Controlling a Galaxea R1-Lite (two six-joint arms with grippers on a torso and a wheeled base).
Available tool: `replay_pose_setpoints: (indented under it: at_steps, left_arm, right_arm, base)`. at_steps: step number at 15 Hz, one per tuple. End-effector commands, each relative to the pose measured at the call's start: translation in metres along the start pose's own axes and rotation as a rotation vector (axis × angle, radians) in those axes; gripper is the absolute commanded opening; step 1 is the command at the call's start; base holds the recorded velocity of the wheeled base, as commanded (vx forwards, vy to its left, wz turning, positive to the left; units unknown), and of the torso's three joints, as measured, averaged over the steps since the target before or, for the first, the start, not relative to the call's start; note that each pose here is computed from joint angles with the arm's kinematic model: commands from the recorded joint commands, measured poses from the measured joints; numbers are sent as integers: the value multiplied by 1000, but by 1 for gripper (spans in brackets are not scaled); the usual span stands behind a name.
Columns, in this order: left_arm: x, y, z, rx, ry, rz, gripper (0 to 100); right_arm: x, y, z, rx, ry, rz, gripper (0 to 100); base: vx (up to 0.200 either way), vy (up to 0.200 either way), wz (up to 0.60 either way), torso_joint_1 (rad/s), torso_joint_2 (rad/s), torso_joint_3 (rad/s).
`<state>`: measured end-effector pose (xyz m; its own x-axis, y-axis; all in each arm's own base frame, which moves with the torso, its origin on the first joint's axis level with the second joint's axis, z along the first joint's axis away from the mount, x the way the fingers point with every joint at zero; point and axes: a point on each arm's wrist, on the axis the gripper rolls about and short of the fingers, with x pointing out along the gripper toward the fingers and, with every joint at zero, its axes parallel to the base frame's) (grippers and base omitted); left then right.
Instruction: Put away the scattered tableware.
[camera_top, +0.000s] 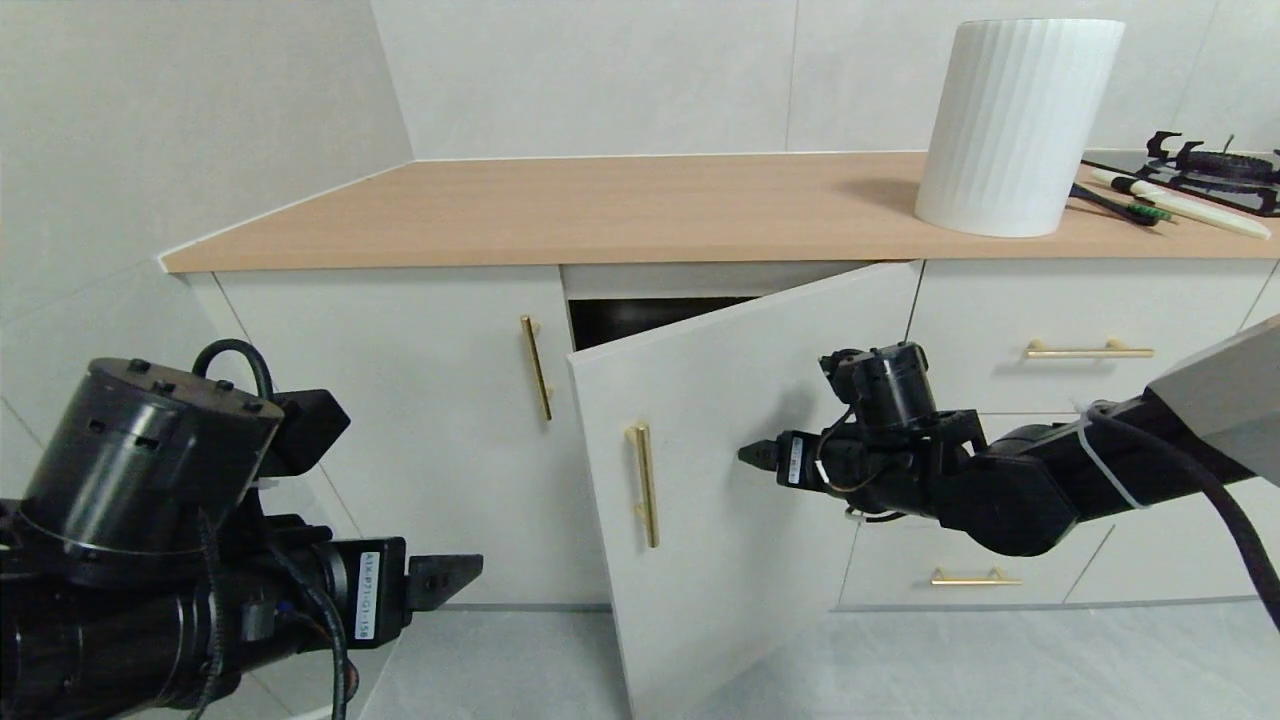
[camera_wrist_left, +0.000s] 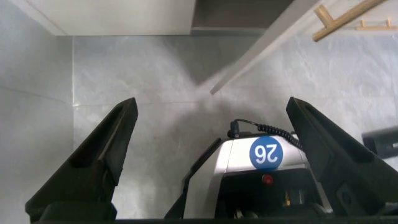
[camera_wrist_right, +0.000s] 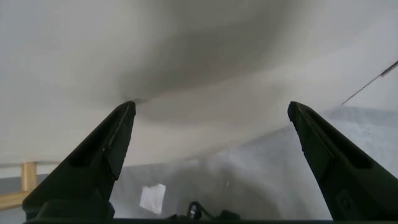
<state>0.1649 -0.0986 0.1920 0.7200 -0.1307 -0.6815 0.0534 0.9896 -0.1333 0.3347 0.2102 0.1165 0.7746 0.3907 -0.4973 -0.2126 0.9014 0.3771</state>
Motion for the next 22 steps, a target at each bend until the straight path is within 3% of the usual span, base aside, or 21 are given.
replay_pose_setpoints:
  at_steps: [1,10,22]
  left_arm:
    - [0,0,1,-3,-1,2,100]
    - [0,1,0,-3,1,2,100]
    - [2,0,0,-4,5,4,100]
  right_arm:
    - [9,1,2,35,-32,-3,100]
    - [60,2,8,118,-267,-131,100]
    - [101,-7,18,163,-455,-317,100]
  base:
    - [0,0,0,0,0,0]
    - [0,0,0,0,0,0]
    - [0,0,0,0,0,0]
